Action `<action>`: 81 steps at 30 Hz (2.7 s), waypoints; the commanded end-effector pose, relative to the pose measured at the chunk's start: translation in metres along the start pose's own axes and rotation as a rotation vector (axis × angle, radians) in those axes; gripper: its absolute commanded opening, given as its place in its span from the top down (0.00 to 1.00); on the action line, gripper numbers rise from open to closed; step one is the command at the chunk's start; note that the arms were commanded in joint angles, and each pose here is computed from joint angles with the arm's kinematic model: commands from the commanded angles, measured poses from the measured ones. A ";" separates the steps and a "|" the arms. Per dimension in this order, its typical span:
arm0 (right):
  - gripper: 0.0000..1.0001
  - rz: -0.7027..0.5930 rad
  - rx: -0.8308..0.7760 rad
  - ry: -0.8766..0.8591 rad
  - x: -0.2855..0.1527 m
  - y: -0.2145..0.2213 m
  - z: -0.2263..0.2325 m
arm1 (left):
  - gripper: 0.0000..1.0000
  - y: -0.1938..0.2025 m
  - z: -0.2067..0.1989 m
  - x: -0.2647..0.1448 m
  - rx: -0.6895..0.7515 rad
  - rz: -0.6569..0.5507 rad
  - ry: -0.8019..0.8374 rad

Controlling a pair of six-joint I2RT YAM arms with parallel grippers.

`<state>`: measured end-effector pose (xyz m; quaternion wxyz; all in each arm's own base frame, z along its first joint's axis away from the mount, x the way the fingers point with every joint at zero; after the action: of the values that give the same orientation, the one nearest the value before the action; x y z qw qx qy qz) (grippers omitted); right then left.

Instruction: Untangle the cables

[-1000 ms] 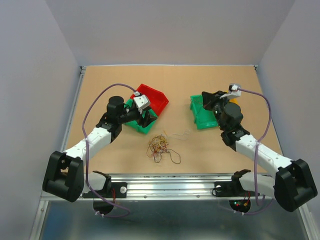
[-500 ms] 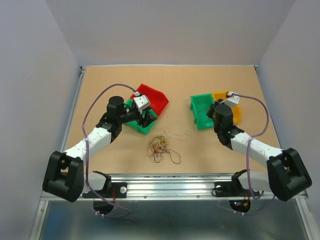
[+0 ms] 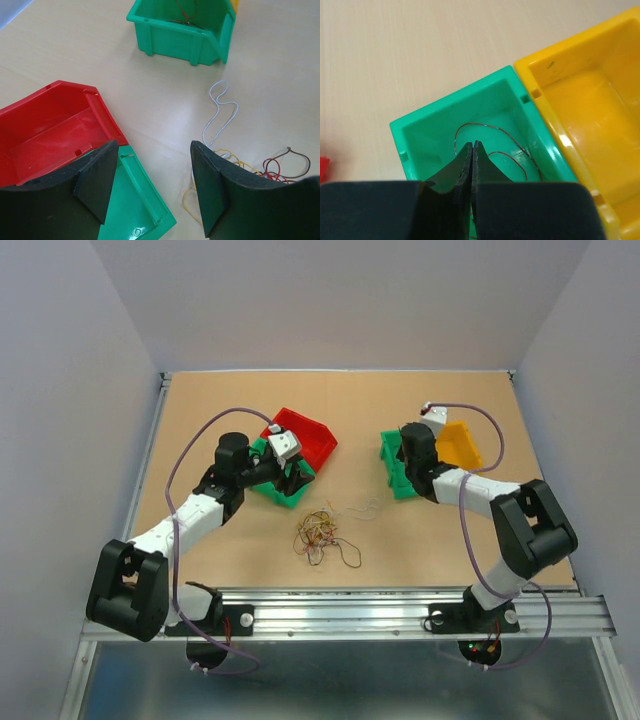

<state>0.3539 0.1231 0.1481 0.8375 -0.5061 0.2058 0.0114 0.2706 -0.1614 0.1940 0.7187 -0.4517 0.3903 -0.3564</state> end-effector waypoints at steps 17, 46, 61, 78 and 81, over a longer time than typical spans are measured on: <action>0.78 0.087 -0.071 0.052 0.028 0.013 0.014 | 0.29 -0.015 0.008 0.001 0.063 -0.035 -0.001; 0.28 0.226 -0.030 -0.399 -0.091 -0.020 0.004 | 0.29 -0.003 -0.041 0.037 0.159 0.141 0.218; 0.27 0.208 0.019 -0.466 -0.117 -0.005 -0.023 | 0.31 -0.013 -0.090 0.042 0.144 0.255 0.427; 0.25 0.163 0.053 -0.486 -0.132 -0.013 -0.031 | 0.59 0.003 -0.106 0.053 0.146 0.399 0.448; 0.25 0.167 0.052 -0.485 -0.132 -0.012 -0.031 | 0.86 0.007 -0.107 0.053 0.151 0.421 0.455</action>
<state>0.2263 0.1146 0.1928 0.8668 -0.4530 0.0504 0.2022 0.1959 -0.2379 0.1305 0.6954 -0.2162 0.6110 -0.3103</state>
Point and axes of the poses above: each gripper's point midway between its finger pads, its own x axis out along the fingers, its own z axis along the line the jaws close on, y = z × x, the point moved 8 cm from there along -x, back along the fingers, and after that the axes turned 15 degrees about x, right-handed, at the moved point
